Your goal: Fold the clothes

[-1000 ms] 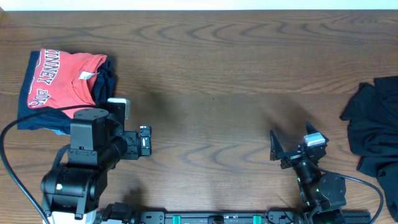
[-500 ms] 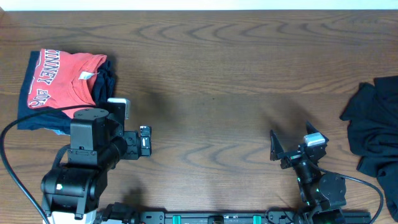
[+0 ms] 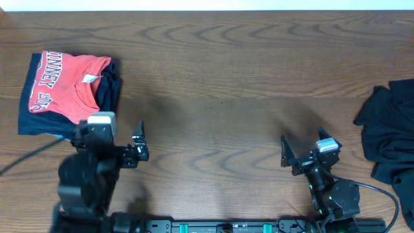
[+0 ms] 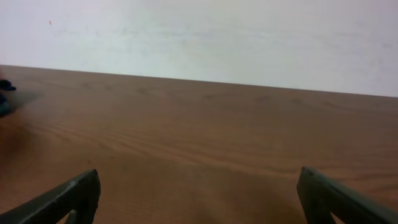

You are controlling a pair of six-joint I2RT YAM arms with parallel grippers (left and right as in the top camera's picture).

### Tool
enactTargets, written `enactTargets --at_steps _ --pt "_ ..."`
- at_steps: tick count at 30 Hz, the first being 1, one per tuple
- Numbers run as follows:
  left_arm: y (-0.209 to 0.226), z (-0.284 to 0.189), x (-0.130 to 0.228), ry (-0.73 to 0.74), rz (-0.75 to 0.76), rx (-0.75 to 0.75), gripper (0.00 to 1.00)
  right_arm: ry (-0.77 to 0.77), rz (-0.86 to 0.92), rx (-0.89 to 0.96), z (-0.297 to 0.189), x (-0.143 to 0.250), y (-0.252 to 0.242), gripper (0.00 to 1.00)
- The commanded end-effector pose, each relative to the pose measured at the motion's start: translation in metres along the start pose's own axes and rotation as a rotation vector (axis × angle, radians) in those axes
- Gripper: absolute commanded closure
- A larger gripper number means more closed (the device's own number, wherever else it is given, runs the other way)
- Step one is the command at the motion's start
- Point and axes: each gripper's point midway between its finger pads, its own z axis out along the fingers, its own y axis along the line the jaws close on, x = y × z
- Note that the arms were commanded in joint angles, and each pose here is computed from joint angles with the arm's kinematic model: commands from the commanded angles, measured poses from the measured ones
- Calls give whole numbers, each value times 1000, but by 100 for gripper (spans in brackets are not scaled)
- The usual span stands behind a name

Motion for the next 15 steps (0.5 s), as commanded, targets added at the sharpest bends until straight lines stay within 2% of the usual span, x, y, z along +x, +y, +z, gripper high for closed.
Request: enactTargets --at_steps 1,8,15 --pt "7 10 22 -81 42 -21 2 2 -14 5 0 1 -1 1" --pt "12 13 29 -345 23 -18 2 2 -14 5 0 1 -1 1" --pt "14 19 46 -425 19 -12 2 2 -14 5 0 1 -1 1"
